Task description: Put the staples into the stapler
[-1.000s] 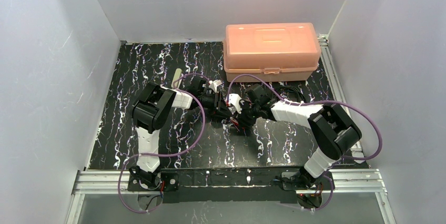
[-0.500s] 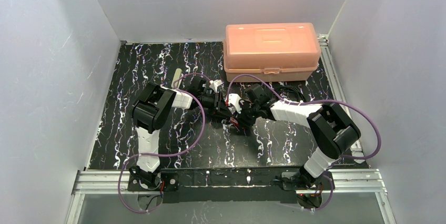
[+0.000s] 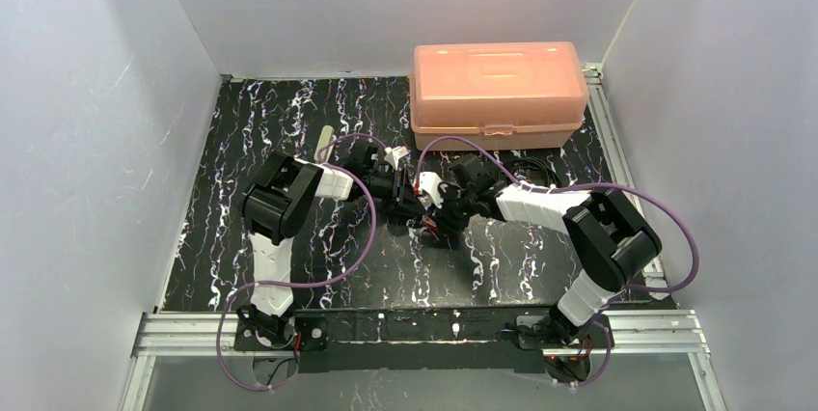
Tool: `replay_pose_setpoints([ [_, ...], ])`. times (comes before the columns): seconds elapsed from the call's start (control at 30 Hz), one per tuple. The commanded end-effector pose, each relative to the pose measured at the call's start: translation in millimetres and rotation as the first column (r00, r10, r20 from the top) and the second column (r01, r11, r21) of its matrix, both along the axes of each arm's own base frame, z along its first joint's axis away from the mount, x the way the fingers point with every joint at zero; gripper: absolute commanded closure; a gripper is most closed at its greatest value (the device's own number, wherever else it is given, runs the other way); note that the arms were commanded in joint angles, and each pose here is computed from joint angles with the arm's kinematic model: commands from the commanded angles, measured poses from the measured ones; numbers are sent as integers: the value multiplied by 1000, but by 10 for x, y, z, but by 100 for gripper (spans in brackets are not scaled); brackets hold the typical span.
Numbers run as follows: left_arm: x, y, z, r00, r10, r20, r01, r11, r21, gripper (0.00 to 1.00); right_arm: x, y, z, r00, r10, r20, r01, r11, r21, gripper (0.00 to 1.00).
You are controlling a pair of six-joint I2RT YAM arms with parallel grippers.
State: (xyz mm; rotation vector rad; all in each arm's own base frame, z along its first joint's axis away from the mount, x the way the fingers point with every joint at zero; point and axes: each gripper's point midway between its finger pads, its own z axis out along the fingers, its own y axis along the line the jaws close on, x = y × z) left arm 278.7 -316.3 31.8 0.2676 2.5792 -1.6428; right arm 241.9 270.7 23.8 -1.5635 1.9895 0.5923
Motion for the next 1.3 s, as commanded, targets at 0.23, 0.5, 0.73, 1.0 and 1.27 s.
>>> replay_pose_setpoints([
  [0.23, -95, -19, -47, 999, -34, -17, 34, 999, -11, 78, 33, 76, 35, 1000, 15, 8, -15, 1000, 16, 85],
  [0.5, -143, -62, -28, 998, -60, -28, 60, 998, -24, 76, 48, 78, 24, 1000, 9, 6, -9, 1000, 13, 85],
  [0.73, -182, -111, -44, 997, -78, -23, 77, 997, -21, 77, 51, 77, 16, 1000, 5, 0, -5, 1000, 8, 85],
  [1.0, -163, -72, -63, 996, -83, 20, 83, 996, 16, 90, -16, 34, -6, 999, 46, -11, -47, 999, -15, 85],
  [1.27, -124, -31, -104, 994, -93, 65, 89, 994, 65, 95, -78, -30, -33, 997, 72, -38, -74, 996, -48, 84],
])
